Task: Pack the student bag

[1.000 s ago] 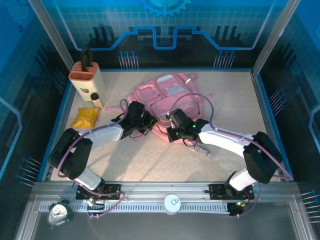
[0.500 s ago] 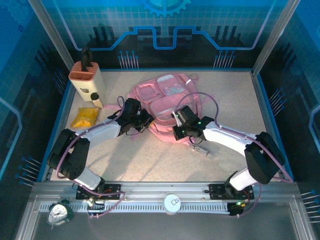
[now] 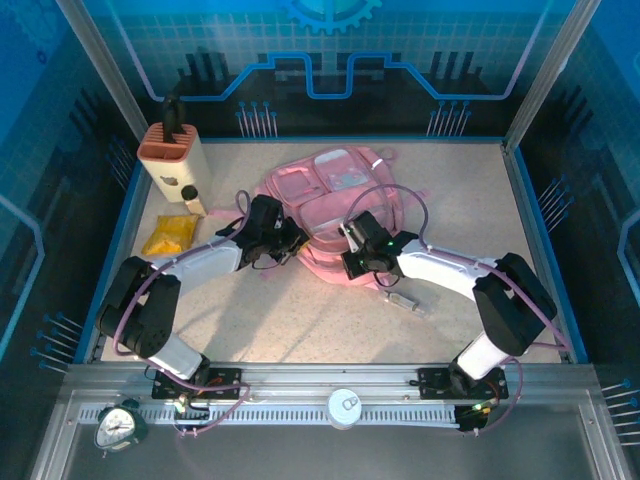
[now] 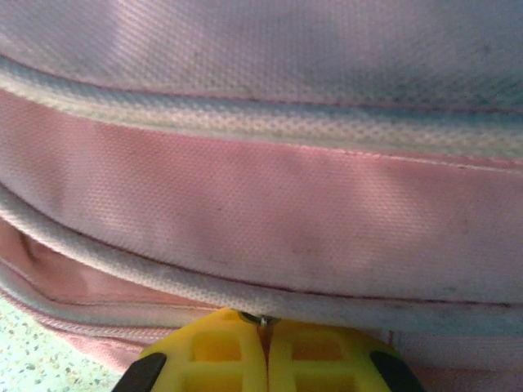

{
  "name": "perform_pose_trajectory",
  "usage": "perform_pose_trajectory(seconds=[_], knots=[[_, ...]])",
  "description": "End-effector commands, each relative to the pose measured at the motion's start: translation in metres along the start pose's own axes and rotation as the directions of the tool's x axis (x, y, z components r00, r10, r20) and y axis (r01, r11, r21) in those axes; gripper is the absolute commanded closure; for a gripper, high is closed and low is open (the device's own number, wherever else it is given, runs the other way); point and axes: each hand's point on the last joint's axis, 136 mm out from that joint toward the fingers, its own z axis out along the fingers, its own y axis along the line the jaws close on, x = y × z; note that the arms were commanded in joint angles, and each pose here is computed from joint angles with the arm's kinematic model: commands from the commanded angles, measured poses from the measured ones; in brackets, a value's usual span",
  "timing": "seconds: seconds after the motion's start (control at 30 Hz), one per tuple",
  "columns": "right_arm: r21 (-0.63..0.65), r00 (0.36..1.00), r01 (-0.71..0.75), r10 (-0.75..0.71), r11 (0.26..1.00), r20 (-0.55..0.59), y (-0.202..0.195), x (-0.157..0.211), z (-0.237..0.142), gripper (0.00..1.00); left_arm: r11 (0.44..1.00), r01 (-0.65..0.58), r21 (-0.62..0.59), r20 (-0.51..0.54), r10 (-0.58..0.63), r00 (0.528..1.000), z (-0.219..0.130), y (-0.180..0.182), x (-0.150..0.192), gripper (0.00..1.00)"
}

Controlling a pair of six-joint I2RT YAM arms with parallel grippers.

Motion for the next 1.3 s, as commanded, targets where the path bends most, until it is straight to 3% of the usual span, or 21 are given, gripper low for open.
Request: perform_pose_trajectory(seconds=[0.0,0.1,0.27,0.63,0.83,1.03,1.27], knots=[[0.119,0.999,-0.039,0.037,0.992,0.014,-0.032,-0.002,-0.017,1.0,0.998,-0.051,0.043,0.031,0.049,0.998,-0.011,-0.019,-0.018,1.0],[0.171,0.994,-0.106,0.104,0.98,0.018,-0.059,0.002,-0.028,1.0,0.997,-0.055,0.053,0.014,0.055,0.998,-0.018,-0.018,-0.027,1.0],[0.175,0.986,-0.168,0.167,0.97,0.022,-0.081,0.014,-0.033,1.0,0.993,-0.117,-0.031,0.056,0.119,0.991,-0.029,-0.012,-0.047,1.0],[-0.12,0.999,-0.023,0.029,0.992,0.043,0.041,-0.01,-0.034,1.0,0.982,-0.172,-0.073,0.089,0.178,0.98,-0.031,-0.027,-0.083,1.0],[-0.164,0.997,-0.053,0.061,0.985,0.047,0.057,-0.017,-0.021,1.0,0.985,-0.174,-0.015,0.056,0.175,0.983,-0.039,-0.03,-0.073,0.65],[-0.15,0.997,-0.052,0.06,0.987,0.047,0.052,-0.009,-0.023,1.0,0.994,-0.067,0.084,0.062,0.062,0.996,-0.055,-0.022,-0.047,0.48],[-0.166,0.995,-0.075,0.084,0.983,0.048,0.052,-0.003,-0.023,1.0,0.992,0.003,0.125,0.031,-0.007,0.999,-0.042,-0.027,0.01,0.42]])
